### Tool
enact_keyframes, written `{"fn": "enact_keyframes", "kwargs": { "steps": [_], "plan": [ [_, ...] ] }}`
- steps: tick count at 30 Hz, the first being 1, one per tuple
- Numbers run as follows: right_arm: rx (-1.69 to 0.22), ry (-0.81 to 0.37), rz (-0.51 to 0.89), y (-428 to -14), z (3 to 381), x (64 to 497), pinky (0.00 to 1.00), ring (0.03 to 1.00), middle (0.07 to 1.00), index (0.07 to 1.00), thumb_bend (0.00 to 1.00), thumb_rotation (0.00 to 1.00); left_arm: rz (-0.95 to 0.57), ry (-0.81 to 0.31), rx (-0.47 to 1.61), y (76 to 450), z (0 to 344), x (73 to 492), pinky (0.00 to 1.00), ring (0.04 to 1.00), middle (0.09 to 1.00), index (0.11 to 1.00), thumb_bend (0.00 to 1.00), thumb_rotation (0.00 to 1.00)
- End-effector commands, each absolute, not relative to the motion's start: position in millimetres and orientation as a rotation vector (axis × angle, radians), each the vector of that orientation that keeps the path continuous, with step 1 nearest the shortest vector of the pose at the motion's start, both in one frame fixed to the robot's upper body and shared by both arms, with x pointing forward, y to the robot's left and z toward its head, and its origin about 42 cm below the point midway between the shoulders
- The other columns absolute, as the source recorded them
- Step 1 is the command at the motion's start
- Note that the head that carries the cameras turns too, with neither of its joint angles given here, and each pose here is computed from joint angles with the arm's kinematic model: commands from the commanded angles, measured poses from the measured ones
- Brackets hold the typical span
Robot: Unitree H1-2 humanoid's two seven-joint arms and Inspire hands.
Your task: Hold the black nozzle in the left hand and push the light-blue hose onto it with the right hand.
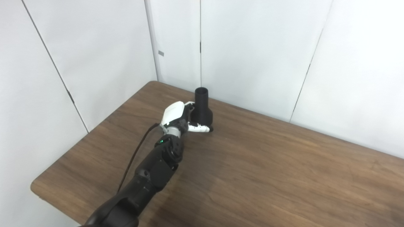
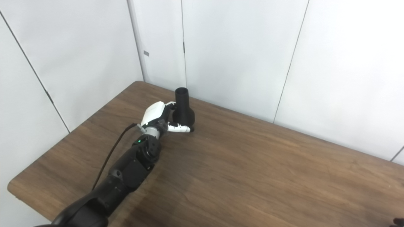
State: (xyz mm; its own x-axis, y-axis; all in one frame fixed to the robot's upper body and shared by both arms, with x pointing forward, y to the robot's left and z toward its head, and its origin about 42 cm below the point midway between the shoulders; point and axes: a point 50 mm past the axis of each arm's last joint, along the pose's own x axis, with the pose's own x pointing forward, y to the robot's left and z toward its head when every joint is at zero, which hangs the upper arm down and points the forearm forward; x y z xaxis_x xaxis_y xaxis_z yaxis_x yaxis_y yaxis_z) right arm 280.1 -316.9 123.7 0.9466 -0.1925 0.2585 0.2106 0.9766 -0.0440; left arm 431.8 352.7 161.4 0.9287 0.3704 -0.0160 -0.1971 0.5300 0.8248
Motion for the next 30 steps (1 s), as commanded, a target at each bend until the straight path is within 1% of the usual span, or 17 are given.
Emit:
{"fn": "enact_keyframes", "kwargs": {
  "steps": [1,5,8,12,16,18,19,20,21,22,25,30],
  "plan": [
    [-0.058,-0.249,-0.211,-314,119,274,0.40,0.522,0.556,0.514,0.96,0.63,0.347,0.167,0.956,349,172,442,1.00,0.863,0.836,0.830,1.00,0.33],
    [-0.054,-0.246,-0.207,-313,121,273,0.39,0.521,0.556,0.517,0.95,0.63,0.353,0.161,0.940,347,169,442,1.00,0.841,0.822,0.803,1.00,0.30],
    [-0.055,-0.241,-0.210,-312,121,273,0.39,0.518,0.554,0.514,0.96,0.62,0.362,0.157,0.950,346,166,442,1.00,0.804,0.764,0.771,1.00,0.27],
    [-0.053,-0.239,-0.211,-312,122,272,0.39,0.516,0.552,0.512,0.96,0.62,0.370,0.164,0.996,347,164,443,0.98,0.747,0.692,0.719,1.00,0.15],
    [-0.059,-0.240,-0.209,-312,122,272,0.39,0.512,0.549,0.511,0.97,0.63,0.381,0.167,1.084,349,163,443,0.91,0.712,0.650,0.643,0.93,0.02],
    [-0.055,-0.243,-0.208,-312,122,272,0.39,0.513,0.550,0.510,0.96,0.63,0.393,0.155,1.121,350,163,443,0.88,0.670,0.588,0.599,0.90,0.00],
    [-0.055,-0.242,-0.209,-312,123,272,0.39,0.513,0.550,0.510,0.97,0.63,0.395,0.146,1.146,351,163,443,0.88,0.649,0.527,0.542,0.68,0.00],
    [-0.057,-0.242,-0.209,-311,123,271,0.39,0.514,0.550,0.510,0.97,0.63,0.396,0.137,1.166,351,162,443,0.87,0.637,0.512,0.512,0.60,0.00],
    [-0.059,-0.242,-0.208,-311,123,271,0.39,0.515,0.551,0.511,0.97,0.63,0.393,0.130,1.189,352,162,443,0.87,0.627,0.503,0.498,0.56,0.00],
    [-0.059,-0.243,-0.208,-311,123,271,0.39,0.518,0.553,0.513,0.97,0.63,0.386,0.129,1.218,353,161,443,0.87,0.620,0.500,0.485,0.54,0.00],
    [-0.056,-0.244,-0.210,-311,123,271,0.39,0.518,0.553,0.513,0.97,0.63,0.368,0.133,1.270,356,160,443,0.89,0.627,0.510,0.461,0.52,0.00],
    [-0.048,-0.241,-0.214,-310,124,271,0.38,0.509,0.547,0.509,0.97,0.62,0.348,0.122,1.332,359,159,442,0.91,0.600,0.494,0.475,0.52,0.00]
  ]
}}
